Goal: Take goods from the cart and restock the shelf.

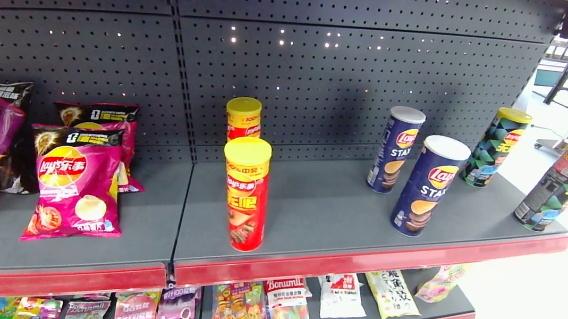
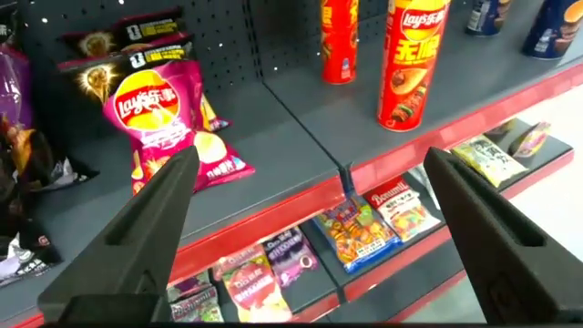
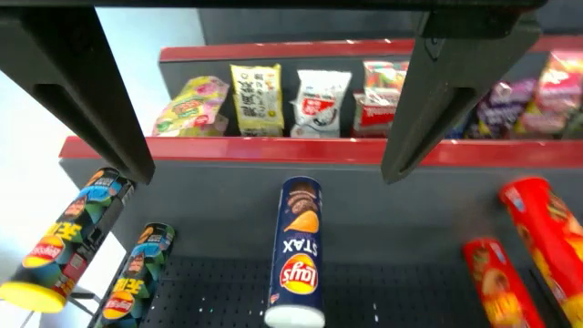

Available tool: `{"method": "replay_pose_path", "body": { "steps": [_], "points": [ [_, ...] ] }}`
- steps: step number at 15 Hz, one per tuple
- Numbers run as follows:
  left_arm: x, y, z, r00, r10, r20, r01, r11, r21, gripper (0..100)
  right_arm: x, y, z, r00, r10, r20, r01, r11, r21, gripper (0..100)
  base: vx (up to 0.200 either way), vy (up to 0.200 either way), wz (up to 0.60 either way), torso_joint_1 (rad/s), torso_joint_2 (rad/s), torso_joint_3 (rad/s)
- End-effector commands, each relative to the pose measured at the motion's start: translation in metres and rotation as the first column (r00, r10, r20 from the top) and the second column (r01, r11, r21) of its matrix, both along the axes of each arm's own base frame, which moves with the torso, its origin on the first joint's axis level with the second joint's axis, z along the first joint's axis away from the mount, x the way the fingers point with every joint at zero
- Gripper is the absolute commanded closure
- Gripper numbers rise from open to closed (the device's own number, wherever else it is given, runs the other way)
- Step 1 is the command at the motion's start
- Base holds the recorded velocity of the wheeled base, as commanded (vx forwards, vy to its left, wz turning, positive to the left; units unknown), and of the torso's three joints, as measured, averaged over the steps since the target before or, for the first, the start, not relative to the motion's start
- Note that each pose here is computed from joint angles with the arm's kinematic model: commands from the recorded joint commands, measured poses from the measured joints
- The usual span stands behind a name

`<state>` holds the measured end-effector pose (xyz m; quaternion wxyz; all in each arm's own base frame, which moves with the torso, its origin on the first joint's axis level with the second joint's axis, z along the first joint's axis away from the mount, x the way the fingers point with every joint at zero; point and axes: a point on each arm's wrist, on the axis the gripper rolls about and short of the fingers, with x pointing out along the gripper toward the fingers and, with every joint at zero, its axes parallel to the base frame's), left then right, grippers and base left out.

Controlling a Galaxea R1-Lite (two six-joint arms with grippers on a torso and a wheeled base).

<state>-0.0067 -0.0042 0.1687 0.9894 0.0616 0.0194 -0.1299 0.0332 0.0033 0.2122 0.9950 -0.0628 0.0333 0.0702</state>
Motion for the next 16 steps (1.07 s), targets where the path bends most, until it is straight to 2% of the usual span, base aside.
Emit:
{"method": "replay_pose_path", "body": {
  "steps": [1,6,12,16],
  "points": [
    [0.0012,0.0000,-0.0023,1.000,0.002,-0.012,-0.002,1.000,0.000,0,0.0036,0.0001,-0.0019,1.000,0.003,-0.016,-0.004,0.999,-0.033,0,0.000,0.000,0.00,0.000,0.00,0.000],
    [0.0033,-0.0002,-0.0027,1.000,0.000,-0.025,0.000,1.000,0.005,0,-0.0023,-0.0005,-0.0099,1.000,-0.010,-0.009,0.009,0.998,-0.064,0,0.000,0.000,0.00,0.000,0.00,0.000],
    [0.0024,-0.0001,-0.0033,1.000,0.004,-0.021,-0.004,1.000,0.006,0,-0.0018,-0.0005,-0.0114,1.000,-0.011,-0.017,0.010,0.998,-0.065,0,0.000,0.000,0.60,0.006,0.00,0.000],
    [0.0013,0.0005,-0.0059,0.999,0.026,-0.020,-0.026,1.000,0.008,0,0.0058,0.0000,-0.0092,0.999,0.006,-0.043,-0.009,0.998,-0.065,0,0.000,0.000,0.00,0.000,0.00,0.000]
  ]
}}
